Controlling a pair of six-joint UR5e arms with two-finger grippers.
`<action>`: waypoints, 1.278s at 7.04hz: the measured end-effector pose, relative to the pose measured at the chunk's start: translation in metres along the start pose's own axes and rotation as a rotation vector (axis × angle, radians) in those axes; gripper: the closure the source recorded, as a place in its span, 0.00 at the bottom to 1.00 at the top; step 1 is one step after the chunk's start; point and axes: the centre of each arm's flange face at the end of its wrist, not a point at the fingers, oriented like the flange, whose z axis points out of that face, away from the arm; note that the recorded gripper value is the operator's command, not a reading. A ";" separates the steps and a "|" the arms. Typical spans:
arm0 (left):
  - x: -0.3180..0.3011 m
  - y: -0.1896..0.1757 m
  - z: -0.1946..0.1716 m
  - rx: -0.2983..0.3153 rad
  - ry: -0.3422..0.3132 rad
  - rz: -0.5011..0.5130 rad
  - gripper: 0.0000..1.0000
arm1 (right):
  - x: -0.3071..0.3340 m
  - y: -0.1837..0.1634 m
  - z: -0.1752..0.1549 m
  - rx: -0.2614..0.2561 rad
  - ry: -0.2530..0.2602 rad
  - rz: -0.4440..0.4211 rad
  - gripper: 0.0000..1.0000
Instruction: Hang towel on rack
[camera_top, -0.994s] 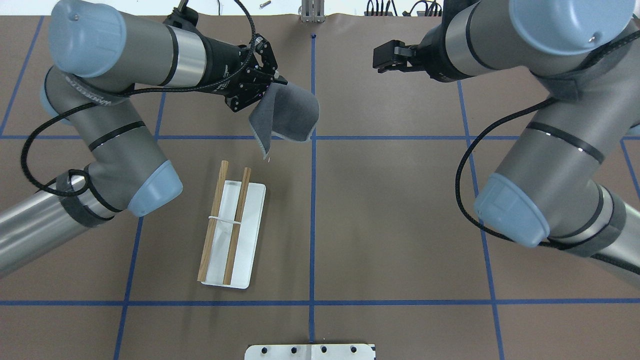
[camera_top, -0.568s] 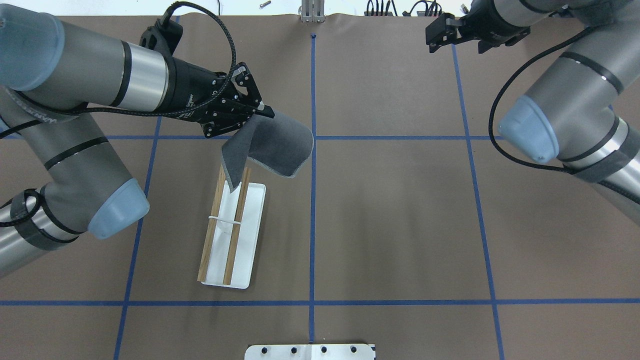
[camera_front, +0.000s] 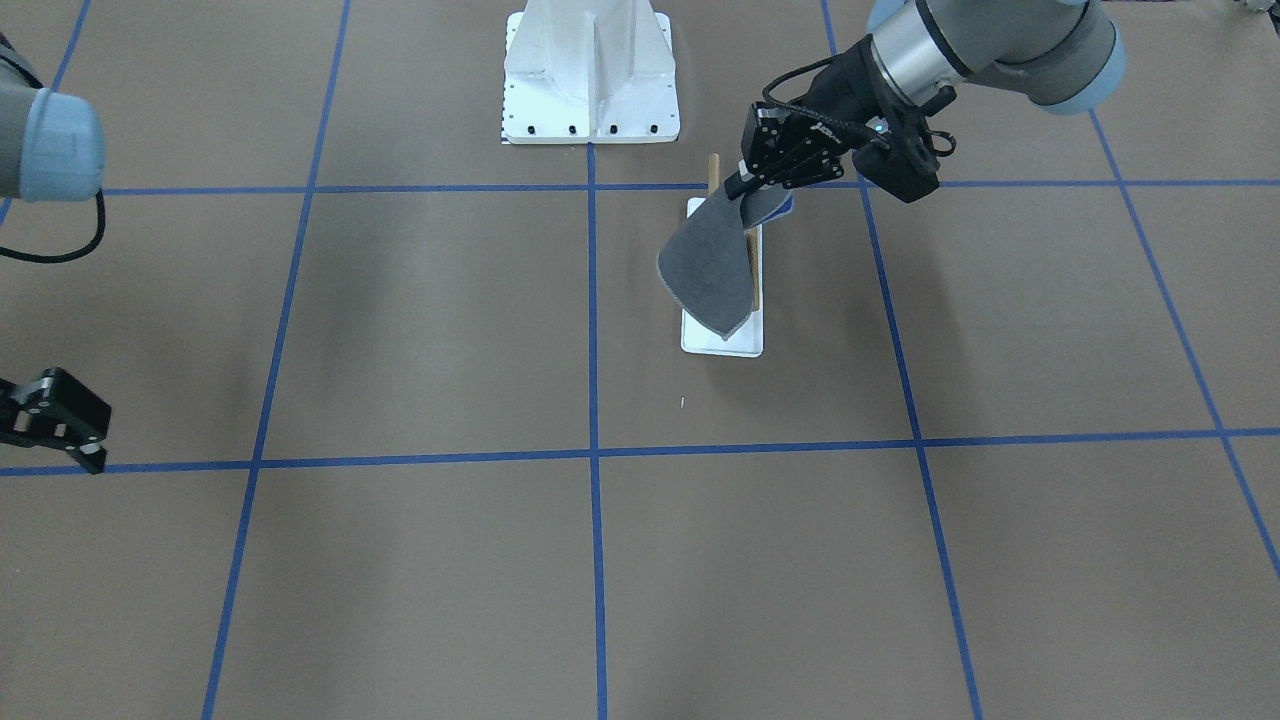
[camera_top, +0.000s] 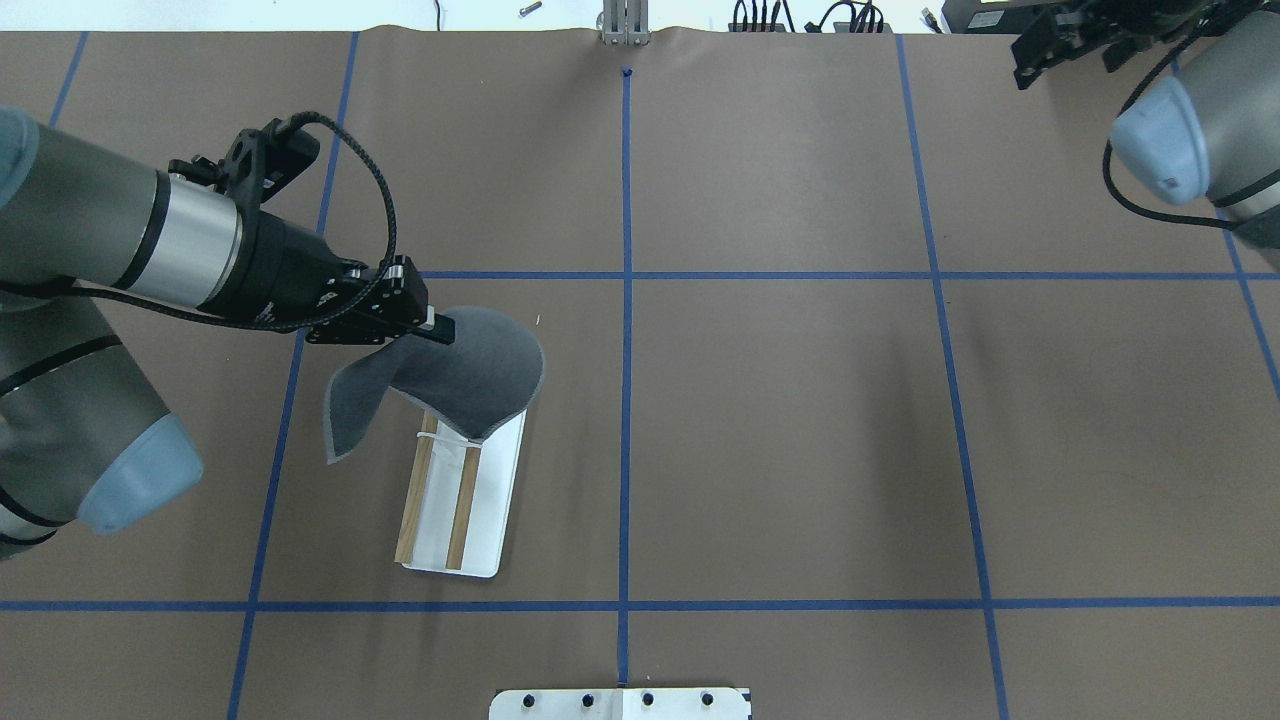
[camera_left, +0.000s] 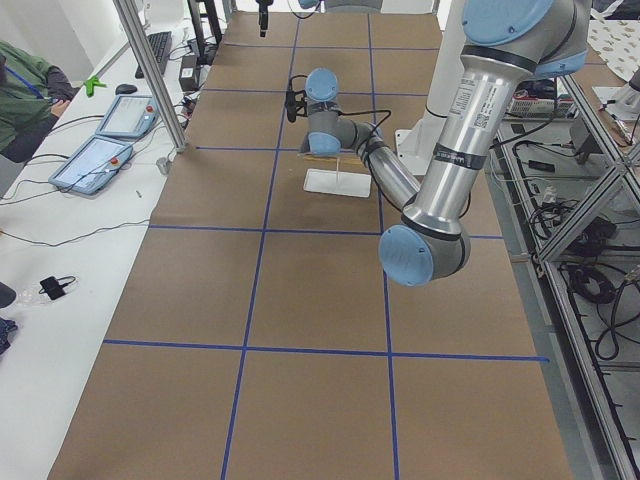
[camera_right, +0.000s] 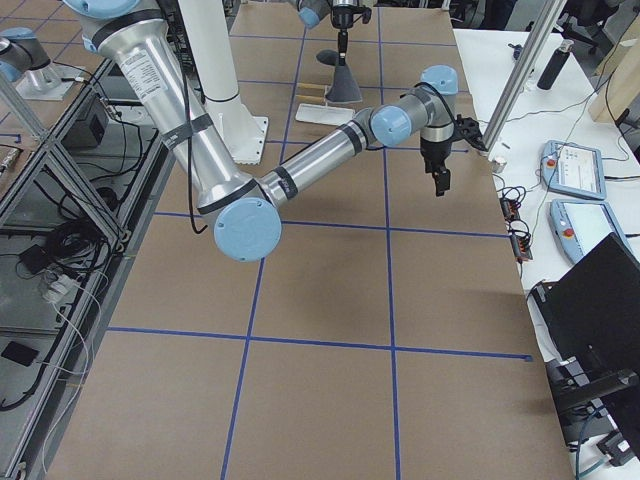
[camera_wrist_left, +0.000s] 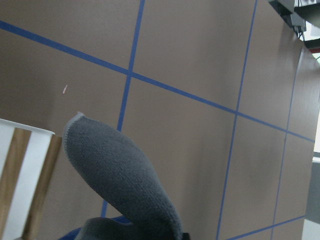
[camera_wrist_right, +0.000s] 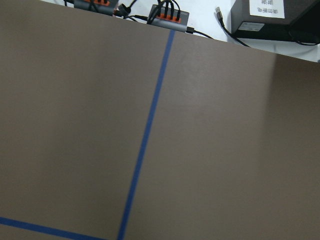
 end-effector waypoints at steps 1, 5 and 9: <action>-0.018 0.005 0.006 -0.018 -0.027 0.081 1.00 | 0.044 0.007 0.001 -0.016 0.020 -0.039 0.00; -0.041 0.013 0.039 -0.033 -0.078 0.207 1.00 | 0.101 0.015 0.003 -0.041 0.039 -0.053 0.00; -0.050 0.006 0.052 -0.027 -0.104 0.222 0.03 | 0.109 0.018 0.004 -0.045 0.039 -0.048 0.00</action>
